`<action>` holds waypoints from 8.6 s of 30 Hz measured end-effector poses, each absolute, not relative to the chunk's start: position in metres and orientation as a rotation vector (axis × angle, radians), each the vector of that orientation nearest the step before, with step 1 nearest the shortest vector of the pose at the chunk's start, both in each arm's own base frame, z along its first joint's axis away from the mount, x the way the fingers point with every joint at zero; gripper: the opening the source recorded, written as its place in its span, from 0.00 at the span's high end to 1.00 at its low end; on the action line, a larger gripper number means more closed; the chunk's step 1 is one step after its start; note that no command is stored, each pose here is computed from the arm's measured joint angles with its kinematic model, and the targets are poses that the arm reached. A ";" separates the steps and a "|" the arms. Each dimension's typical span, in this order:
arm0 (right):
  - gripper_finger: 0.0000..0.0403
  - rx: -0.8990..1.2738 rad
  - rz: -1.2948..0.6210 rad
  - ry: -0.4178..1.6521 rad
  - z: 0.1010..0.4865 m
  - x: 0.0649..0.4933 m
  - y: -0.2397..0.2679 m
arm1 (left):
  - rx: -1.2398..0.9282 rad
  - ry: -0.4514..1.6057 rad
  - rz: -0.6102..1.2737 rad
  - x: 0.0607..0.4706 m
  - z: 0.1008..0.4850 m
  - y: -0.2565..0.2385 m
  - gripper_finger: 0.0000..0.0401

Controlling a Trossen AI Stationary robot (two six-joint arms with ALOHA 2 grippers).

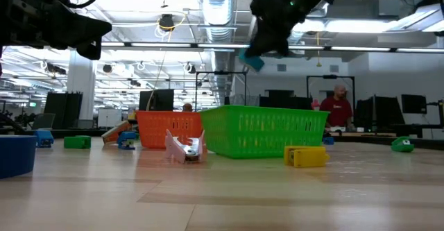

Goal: Pick and place Stapler, Stapler remover, tape
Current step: Put the blue tape into the yellow bin, then put the green stapler into the green bin

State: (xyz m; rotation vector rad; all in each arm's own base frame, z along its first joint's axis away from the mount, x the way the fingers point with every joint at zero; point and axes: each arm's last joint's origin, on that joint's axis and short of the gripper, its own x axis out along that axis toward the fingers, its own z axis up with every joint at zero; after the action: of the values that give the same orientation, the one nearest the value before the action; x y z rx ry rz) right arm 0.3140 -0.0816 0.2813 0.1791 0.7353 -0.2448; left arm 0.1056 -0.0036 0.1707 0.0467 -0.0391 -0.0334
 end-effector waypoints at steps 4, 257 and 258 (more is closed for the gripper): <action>0.88 0.180 -0.241 0.784 0.261 0.327 -0.084 | 0.046 -0.039 -0.033 0.106 0.171 -0.004 0.99; 0.75 1.016 -1.171 1.286 0.134 0.177 -0.023 | 0.046 -0.068 -0.032 0.110 0.174 -0.004 0.99; 0.77 1.013 -1.163 1.285 0.134 0.178 -0.023 | 0.046 -0.069 -0.032 0.110 0.174 -0.004 0.99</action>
State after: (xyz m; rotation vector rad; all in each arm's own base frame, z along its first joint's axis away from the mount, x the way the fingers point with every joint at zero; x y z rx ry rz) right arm 0.1776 -0.0230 0.1338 1.0125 1.2853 -1.1632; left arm 0.1100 -0.0037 0.1741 0.0459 -0.0687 -0.0325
